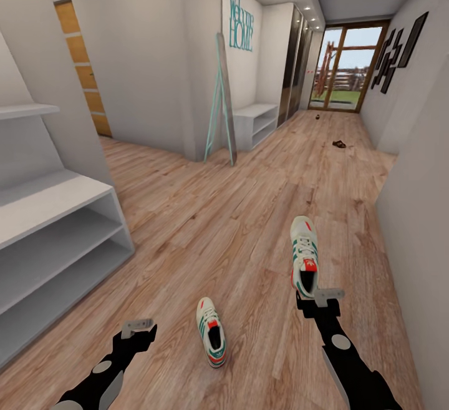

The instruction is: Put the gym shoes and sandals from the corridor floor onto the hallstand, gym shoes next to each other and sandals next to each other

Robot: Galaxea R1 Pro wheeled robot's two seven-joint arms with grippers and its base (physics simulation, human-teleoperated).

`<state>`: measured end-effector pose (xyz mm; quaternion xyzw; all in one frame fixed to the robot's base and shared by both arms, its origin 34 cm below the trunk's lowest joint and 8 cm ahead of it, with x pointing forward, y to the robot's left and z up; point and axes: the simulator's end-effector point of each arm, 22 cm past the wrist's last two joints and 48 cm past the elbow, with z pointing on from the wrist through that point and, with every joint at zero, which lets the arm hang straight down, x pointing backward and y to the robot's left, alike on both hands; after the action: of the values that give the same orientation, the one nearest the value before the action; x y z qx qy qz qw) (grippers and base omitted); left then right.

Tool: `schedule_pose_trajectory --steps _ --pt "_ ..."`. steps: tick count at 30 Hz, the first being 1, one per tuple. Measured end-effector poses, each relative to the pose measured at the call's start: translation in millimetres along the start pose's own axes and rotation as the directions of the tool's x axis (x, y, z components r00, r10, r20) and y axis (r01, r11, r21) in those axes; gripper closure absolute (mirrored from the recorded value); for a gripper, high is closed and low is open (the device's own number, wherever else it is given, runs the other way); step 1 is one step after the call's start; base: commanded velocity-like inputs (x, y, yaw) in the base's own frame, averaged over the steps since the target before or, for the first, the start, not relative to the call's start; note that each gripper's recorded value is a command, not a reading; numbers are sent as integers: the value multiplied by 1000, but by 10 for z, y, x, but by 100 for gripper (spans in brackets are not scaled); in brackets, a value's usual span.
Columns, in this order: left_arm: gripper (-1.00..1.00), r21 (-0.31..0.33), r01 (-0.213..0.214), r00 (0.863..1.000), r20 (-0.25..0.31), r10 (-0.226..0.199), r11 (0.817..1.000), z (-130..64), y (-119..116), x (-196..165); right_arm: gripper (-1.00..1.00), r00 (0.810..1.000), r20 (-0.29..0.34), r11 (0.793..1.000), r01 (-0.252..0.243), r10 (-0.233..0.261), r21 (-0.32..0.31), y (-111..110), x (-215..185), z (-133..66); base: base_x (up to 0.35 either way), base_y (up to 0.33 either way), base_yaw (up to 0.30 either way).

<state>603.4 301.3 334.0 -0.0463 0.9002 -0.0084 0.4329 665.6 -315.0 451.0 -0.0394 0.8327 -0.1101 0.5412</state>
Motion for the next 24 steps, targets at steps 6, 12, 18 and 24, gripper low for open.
schedule_pose_trajectory --steps 6,12,18,24 --pt "-100 -1 0 1000 0 0 1000 -1 3 1 100 1000 3 1000 -1 1 0 6 -15 -1 18 0 0" --pt "-100 -1 0 1000 -2 0 1000 -3 3 7 100 1000 4 1000 -2 2 0 5 -21 -1 176 -53 0" --pt "-100 -1 0 1000 -2 0 1000 -3 3 8 100 1000 4 1000 -2 2 0 5 -19 -2 243 -112 0" --pt "-100 -1 1 1000 -2 -1 1000 -2 -3 11 100 1000 3 1000 -1 1 0 7 -15 -1 53 -24 0"
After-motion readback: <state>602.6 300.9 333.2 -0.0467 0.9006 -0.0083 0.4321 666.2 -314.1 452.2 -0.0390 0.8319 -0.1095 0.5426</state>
